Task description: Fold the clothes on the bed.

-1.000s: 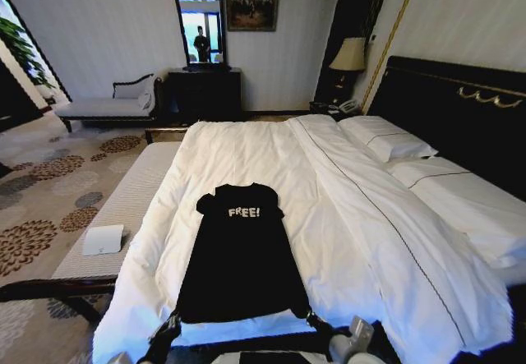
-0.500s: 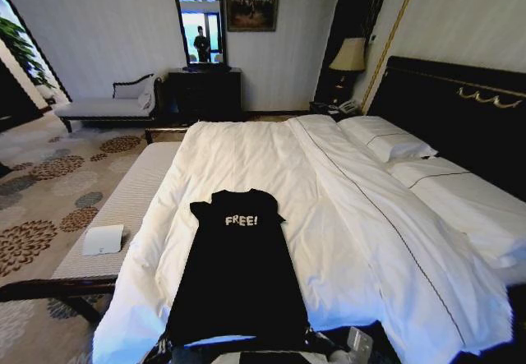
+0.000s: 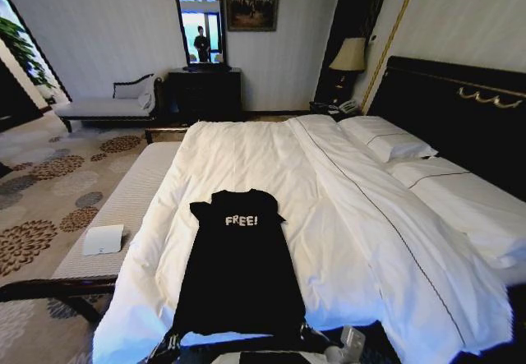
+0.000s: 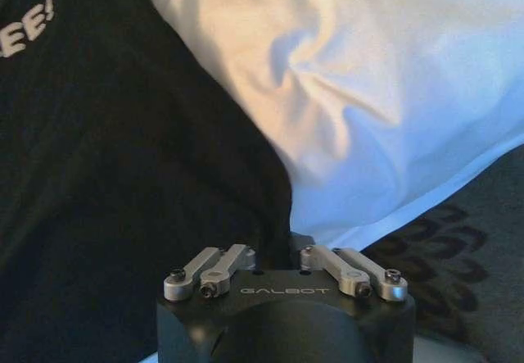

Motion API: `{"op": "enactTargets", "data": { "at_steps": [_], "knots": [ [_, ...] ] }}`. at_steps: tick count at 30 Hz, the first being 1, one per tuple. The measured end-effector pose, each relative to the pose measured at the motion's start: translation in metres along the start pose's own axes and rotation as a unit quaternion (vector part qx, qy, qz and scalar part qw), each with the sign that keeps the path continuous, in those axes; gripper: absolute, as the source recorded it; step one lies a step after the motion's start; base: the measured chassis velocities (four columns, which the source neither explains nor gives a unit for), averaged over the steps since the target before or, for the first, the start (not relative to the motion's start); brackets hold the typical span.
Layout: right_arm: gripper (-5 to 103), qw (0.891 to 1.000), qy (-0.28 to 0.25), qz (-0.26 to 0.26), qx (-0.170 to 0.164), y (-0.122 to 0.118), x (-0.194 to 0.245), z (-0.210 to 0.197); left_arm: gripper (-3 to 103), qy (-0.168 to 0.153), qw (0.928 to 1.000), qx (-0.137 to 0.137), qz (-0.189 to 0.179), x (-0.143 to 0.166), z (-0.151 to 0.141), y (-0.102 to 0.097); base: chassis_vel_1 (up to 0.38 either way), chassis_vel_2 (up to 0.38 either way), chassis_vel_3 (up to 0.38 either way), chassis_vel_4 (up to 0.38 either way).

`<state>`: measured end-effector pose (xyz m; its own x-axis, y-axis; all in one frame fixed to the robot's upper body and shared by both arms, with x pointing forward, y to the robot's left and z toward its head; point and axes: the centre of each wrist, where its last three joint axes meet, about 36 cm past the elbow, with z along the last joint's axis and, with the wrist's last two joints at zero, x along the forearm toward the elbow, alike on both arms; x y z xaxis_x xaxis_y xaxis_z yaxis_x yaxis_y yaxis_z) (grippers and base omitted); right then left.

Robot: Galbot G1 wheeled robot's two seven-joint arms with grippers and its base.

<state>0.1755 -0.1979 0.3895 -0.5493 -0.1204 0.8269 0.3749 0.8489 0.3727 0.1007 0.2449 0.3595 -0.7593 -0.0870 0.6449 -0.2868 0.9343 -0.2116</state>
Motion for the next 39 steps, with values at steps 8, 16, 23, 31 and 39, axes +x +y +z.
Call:
{"op": "enactTargets", "data": {
  "at_steps": [8, 16, 23, 31, 39],
  "knots": [
    [47, 0.998, -0.038, 0.041, 0.038, -0.009, 0.01, -0.005, 64, -0.027, 0.9995, -0.012, -0.015, -0.002, -0.007, 0.011, 0.0, 0.0, 0.0, 0.0],
    [80, 0.991, -0.103, -0.066, -0.053, 0.002, 0.008, -0.072, 91, -0.073, 0.9958, -0.053, 0.019, 0.001, -0.01, 0.012, 0.0, 0.0, 0.0, 0.0],
    [99, 0.969, -0.111, -0.181, -0.124, 0.018, -0.029, -0.151, 100, -0.088, 0.991, -0.084, 0.056, -0.02, -0.009, 0.003, 0.0, 0.0, 0.0, 0.0],
    [100, 0.961, -0.116, -0.21, -0.136, 0.028, -0.113, -0.202, 100, -0.079, 0.9889, -0.093, 0.085, -0.045, -0.02, -0.023, 0.0, 0.0, 0.0, 0.0],
    [100, 0.959, -0.109, -0.214, -0.149, 0.045, -0.163, -0.238, 100, -0.066, 0.9893, -0.098, 0.085, -0.048, -0.021, -0.026, 0.0, 0.0, 0.0, 0.0]
  ]
}}
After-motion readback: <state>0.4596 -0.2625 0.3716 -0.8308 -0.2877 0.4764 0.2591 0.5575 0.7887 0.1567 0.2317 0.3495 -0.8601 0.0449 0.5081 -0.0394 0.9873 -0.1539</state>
